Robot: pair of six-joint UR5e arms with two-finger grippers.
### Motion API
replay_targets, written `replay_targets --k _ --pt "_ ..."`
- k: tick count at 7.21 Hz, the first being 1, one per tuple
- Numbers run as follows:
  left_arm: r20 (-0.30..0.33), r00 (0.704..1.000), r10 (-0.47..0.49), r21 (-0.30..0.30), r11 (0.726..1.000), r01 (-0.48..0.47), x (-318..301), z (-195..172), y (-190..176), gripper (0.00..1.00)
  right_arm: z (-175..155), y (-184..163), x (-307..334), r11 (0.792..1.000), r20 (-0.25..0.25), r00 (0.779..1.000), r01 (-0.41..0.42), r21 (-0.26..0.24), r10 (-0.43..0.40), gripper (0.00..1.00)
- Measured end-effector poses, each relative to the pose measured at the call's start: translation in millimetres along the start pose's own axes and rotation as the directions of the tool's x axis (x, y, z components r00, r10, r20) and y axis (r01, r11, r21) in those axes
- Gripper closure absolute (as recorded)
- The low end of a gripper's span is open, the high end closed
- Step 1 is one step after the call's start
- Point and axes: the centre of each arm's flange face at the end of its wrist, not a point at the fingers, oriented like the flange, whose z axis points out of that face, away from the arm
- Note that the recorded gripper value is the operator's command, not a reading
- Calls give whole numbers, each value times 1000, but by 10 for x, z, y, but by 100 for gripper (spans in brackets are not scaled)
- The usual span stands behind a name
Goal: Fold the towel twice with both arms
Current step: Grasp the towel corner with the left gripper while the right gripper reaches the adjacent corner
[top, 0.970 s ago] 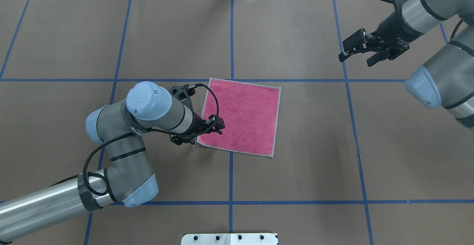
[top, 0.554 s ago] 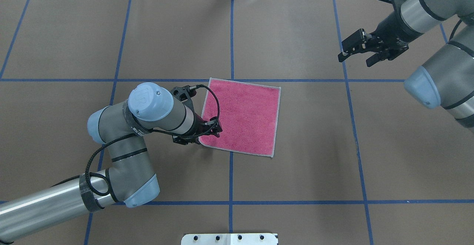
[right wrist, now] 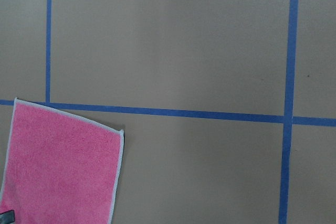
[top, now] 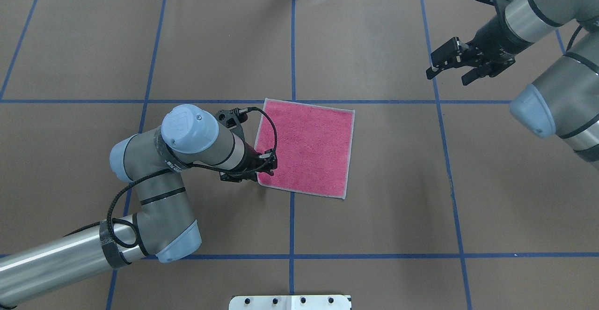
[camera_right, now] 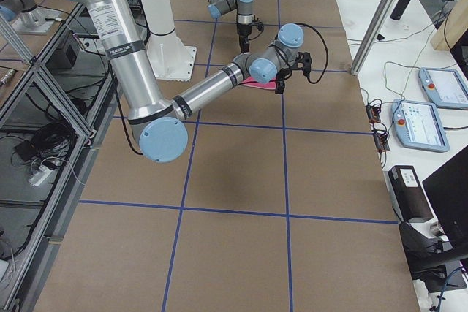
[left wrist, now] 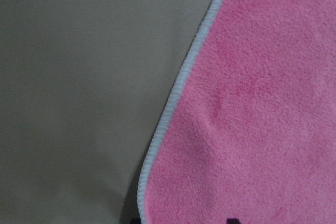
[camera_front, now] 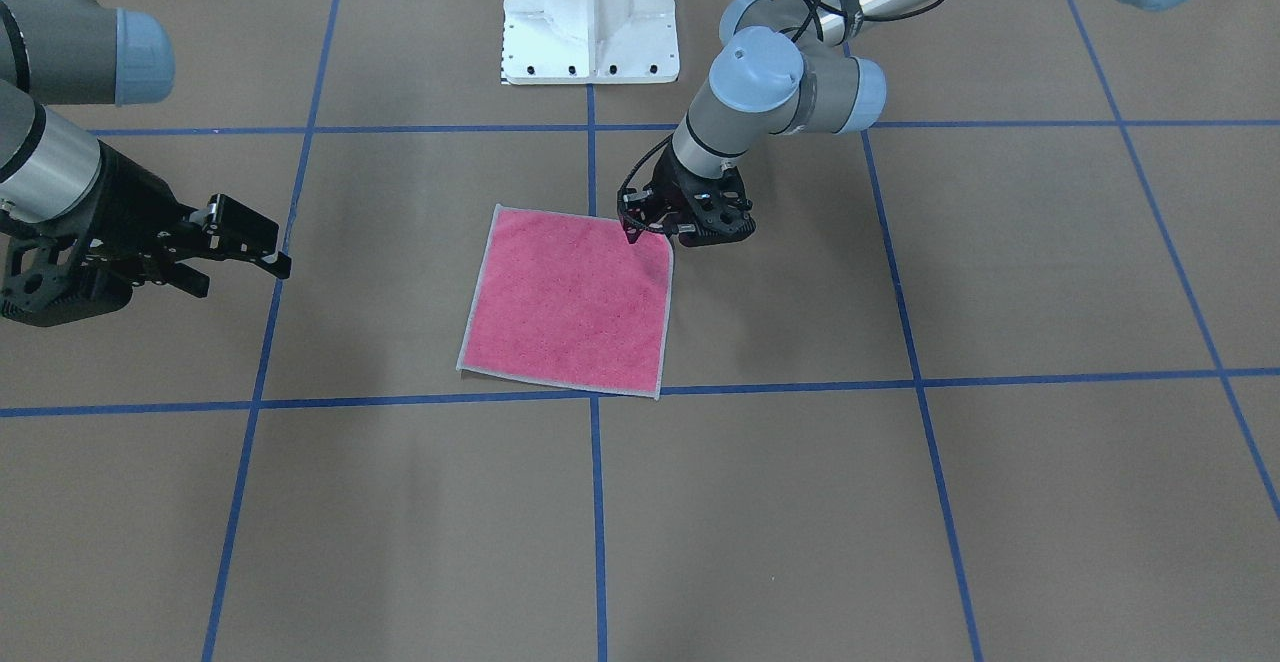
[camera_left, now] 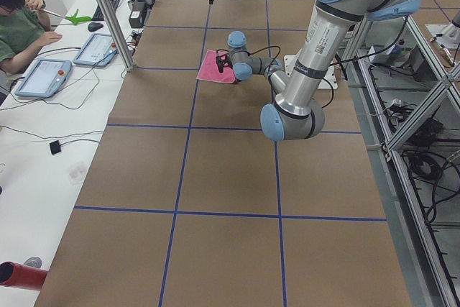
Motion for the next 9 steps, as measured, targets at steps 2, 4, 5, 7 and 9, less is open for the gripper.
replay_targets --k 2,4,5,7,9 --pt "-4 1000 -1 0 1000 1 10 -23 6 100 109 61 -60 1000 1 1000 0 -21 0 0" --pt "-9 1000 -13 0 1000 13 31 -45 11 100 199 121 -126 999 1 1000 -30 -37 30 1" --pt "-12 1000 -19 1 1000 19 38 -64 9 100 230 156 -167 998 4 999 -35 -44 35 1" --pt "-49 999 -19 12 1000 19 127 -286 -30 100 404 301 -469 995 6 997 -80 -63 80 1" --pt "-84 996 -37 40 998 40 190 -584 -202 100 825 550 -897 987 -33 988 -155 -50 154 1"
